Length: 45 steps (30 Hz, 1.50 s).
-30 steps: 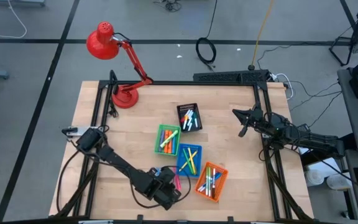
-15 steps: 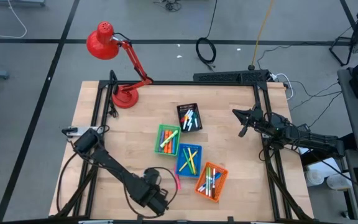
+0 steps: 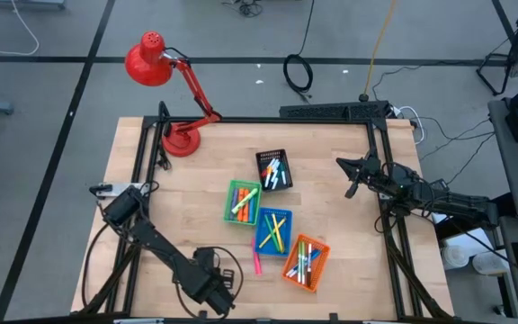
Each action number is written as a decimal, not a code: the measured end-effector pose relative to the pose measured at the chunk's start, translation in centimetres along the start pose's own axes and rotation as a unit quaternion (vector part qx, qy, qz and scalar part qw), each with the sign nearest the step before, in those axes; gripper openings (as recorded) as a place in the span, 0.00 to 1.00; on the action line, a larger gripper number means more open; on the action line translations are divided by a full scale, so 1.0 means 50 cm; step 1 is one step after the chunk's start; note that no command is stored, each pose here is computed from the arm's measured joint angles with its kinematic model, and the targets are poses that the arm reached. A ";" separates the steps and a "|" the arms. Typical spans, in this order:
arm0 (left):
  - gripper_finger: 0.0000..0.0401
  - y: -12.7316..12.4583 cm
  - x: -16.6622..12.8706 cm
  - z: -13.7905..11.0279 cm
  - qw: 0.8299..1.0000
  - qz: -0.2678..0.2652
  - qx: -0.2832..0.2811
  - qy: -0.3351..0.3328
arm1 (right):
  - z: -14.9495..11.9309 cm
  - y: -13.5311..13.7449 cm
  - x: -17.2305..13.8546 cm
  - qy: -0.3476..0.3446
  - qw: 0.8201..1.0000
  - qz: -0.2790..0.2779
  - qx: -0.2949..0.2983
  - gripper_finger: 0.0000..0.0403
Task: Pick & Place Markers
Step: Put the blue highlighter into the green basket
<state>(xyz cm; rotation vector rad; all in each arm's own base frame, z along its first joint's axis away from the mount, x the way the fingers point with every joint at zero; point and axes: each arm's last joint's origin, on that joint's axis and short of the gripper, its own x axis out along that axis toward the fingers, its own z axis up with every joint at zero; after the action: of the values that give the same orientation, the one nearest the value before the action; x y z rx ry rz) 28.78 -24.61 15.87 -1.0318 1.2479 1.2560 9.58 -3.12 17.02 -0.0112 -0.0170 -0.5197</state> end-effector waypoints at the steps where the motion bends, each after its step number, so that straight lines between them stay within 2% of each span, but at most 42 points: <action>1: 0.33 0.003 0.004 0.000 1.000 0.005 -0.003 -0.002 | 0.000 0.000 0.000 0.000 1.000 0.000 0.000 0.00; 6: 0.33 0.007 0.008 -0.003 1.000 0.008 0.000 -0.001 | 0.000 0.000 0.000 0.000 1.000 0.000 0.000 0.00; 11: 0.33 0.008 0.008 0.000 0.999 -0.002 0.036 -0.025 | 0.000 0.000 0.000 0.000 1.000 0.000 0.000 0.00; 20: 0.33 0.004 0.009 0.013 0.999 -0.005 0.017 -0.051 | 0.000 0.000 0.000 0.000 1.000 0.000 0.000 0.00; 25: 0.33 0.014 0.033 0.023 0.998 0.011 0.002 -0.058 | 0.000 0.000 0.000 0.000 1.000 0.000 0.000 0.00; 28: 0.33 0.019 0.052 0.026 0.999 0.000 -0.004 -0.052 | 0.000 0.000 0.000 0.000 1.000 0.000 0.000 0.00; 31: 0.33 0.018 0.072 0.026 0.999 -0.018 -0.002 -0.044 | 0.000 0.000 0.000 0.000 1.000 0.000 0.000 0.00; 39: 0.33 0.016 0.078 0.025 0.998 -0.029 0.026 -0.051 | 0.000 0.000 0.000 0.000 1.000 0.000 0.000 0.00; 42: 0.29 0.010 0.071 0.023 0.995 -0.035 0.071 -0.060 | 0.000 0.000 0.000 0.000 1.000 0.000 0.000 0.00; 45: 0.15 0.002 0.055 0.022 0.992 -0.043 0.090 -0.075 | 0.000 0.000 0.000 0.000 1.000 0.000 0.000 0.00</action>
<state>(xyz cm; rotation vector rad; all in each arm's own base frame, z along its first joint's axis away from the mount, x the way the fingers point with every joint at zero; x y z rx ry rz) 28.54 -23.25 13.25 -0.8360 1.1654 1.1124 9.58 -3.12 17.03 -0.0112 -0.0170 -0.5201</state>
